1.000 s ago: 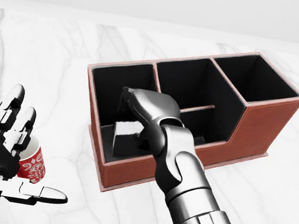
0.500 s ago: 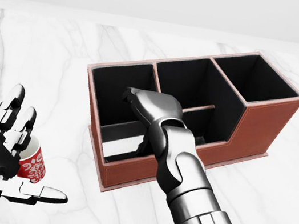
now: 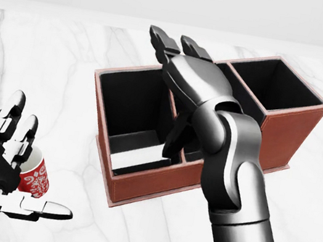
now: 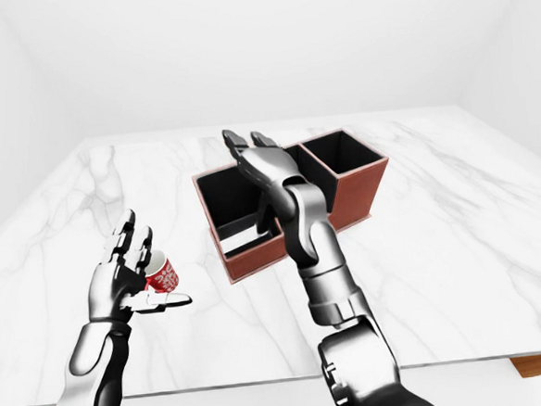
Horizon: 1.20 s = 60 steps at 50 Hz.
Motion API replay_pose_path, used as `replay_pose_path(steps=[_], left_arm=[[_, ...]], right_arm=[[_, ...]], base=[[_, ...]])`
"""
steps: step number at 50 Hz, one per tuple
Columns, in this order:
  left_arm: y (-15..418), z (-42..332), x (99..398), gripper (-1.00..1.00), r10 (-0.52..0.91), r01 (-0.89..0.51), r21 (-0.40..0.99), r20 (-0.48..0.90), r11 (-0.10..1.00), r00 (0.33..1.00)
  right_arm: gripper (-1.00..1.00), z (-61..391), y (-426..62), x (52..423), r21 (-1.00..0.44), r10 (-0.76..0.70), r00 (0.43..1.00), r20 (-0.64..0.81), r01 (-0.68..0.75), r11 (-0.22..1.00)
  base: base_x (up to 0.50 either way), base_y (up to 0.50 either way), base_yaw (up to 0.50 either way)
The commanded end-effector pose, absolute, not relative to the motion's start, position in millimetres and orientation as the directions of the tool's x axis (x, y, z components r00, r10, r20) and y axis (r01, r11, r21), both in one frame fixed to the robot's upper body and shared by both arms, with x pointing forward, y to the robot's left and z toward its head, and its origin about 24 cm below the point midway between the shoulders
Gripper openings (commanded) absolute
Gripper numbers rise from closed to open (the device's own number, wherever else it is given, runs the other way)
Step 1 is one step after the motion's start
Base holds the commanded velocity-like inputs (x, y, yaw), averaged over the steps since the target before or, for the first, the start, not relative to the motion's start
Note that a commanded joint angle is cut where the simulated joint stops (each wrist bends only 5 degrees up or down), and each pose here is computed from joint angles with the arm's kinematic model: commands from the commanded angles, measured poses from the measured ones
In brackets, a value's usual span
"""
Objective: Pick up the book and place it in the left compartment of the caddy.
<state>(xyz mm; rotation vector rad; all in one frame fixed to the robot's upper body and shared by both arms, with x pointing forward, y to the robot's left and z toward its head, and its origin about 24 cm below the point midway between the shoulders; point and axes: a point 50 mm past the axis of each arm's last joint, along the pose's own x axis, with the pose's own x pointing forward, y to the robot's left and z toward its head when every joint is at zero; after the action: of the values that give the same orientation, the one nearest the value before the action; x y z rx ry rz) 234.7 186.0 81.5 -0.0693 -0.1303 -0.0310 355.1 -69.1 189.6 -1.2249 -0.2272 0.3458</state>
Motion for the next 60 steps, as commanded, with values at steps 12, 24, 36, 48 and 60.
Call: replay_pose_path(steps=[12, 24, 36, 48, 60], left_arm=[[200, 85, 242, 1.00, 0.039, -0.029, -0.074, 0.141, 0.997, 0.989], [185, 87, 232, 1.00, 0.050, -0.049, -0.014, 0.147, 0.999, 0.988], [177, 124, 208, 1.00, 0.067, -0.090, 0.065, 0.298, 0.994, 0.952], [172, 151, 181, 1.00, 0.081, -0.100, 0.027, 0.407, 0.995, 0.910], [169, 158, 145, 1.00, 0.047, -0.037, -0.031, 0.443, 0.999, 0.895]], right_arm=[[1.00, 259, -140, 269, -0.560, 0.321, 0.724, 0.611, 0.110, 0.821], [1.00, 236, -182, 235, -0.246, 0.102, 0.714, 0.693, 0.102, 0.964], [1.00, 196, -213, 202, -0.108, -0.006, 0.807, 0.591, 0.086, 0.990], [1.00, 179, -236, 179, -0.038, -0.089, 0.837, 0.539, 0.129, 0.991], [1.00, 160, -238, 171, 0.009, -0.129, 0.874, 0.468, 0.141, 0.990]], base=[[0.00, 0.00, 0.00], [0.00, 0.00, 0.00], [0.00, 0.00, 0.00], [0.00, 0.00, 0.00], [0.00, 0.00, 0.00]])
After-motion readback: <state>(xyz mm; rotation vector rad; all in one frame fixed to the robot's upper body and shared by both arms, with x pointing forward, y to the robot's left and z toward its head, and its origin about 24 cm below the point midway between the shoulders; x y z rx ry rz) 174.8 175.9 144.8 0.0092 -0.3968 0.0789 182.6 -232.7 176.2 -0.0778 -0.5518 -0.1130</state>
